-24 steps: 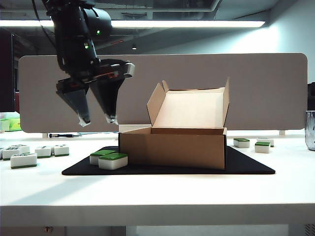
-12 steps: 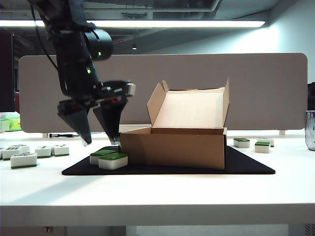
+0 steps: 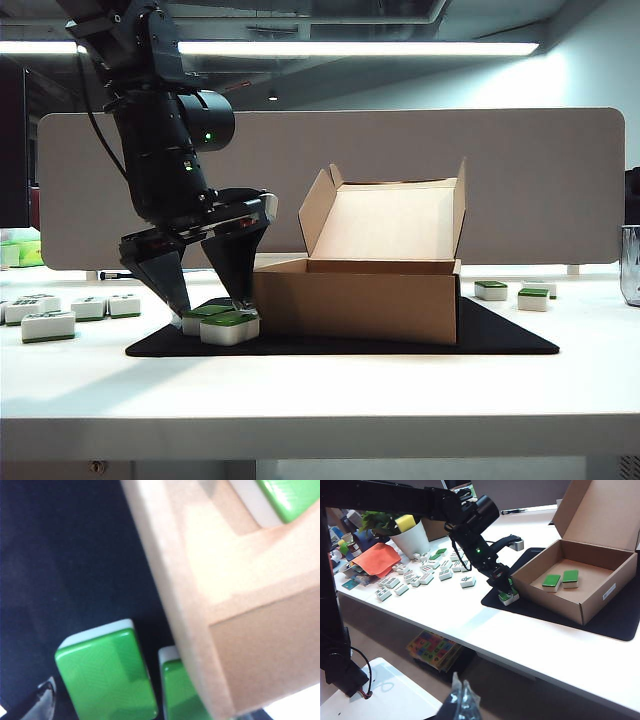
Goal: Pick up four mahjong tiles and put them into the paper box.
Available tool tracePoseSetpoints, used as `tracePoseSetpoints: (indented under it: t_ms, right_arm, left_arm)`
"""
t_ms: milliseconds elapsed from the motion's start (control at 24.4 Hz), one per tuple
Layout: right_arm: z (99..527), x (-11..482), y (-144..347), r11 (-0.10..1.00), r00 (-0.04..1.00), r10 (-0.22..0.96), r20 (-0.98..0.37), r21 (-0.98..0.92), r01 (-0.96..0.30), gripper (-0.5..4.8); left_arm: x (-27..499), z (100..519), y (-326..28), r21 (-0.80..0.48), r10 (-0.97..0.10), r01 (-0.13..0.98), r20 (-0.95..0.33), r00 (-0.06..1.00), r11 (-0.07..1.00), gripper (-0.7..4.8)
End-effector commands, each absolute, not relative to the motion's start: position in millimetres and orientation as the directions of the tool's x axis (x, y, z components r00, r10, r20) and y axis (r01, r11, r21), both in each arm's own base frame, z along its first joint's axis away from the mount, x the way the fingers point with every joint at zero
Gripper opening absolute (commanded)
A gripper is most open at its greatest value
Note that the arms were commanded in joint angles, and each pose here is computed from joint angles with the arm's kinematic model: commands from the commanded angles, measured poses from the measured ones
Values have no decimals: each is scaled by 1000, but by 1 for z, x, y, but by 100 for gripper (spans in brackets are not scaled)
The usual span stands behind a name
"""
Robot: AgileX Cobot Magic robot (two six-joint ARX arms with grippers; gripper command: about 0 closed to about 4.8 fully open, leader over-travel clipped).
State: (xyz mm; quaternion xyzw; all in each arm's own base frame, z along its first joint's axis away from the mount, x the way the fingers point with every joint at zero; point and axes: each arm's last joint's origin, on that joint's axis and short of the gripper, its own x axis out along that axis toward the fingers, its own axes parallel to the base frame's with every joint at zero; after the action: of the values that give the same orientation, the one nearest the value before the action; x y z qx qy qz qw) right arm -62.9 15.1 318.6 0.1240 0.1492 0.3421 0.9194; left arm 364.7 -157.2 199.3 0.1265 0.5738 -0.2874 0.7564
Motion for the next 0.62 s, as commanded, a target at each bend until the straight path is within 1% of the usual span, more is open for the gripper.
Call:
tracePoseSetpoints:
  t_ms: [41, 205, 410, 616]
  right_arm:
    - [316, -62, 15, 736, 724, 665, -185, 323, -594, -1]
    - [315, -62, 15, 736, 724, 665, -185, 323, -594, -1]
    - [316, -61, 15, 736, 724, 665, -182, 321, -596, -1]
    - [316, -61, 15, 736, 724, 665, -182, 321, -596, -1]
  left_arm:
    - [363, 200, -158, -149, -295, 579, -941, 166, 801, 479]
    - [360, 200, -165, -132, -282, 599, -945, 164, 790, 479]
    - [357, 191, -177, -12, -169, 607, -965, 202, 795, 479]
    - [358, 187, -181, 56, -110, 599, -965, 237, 799, 479]
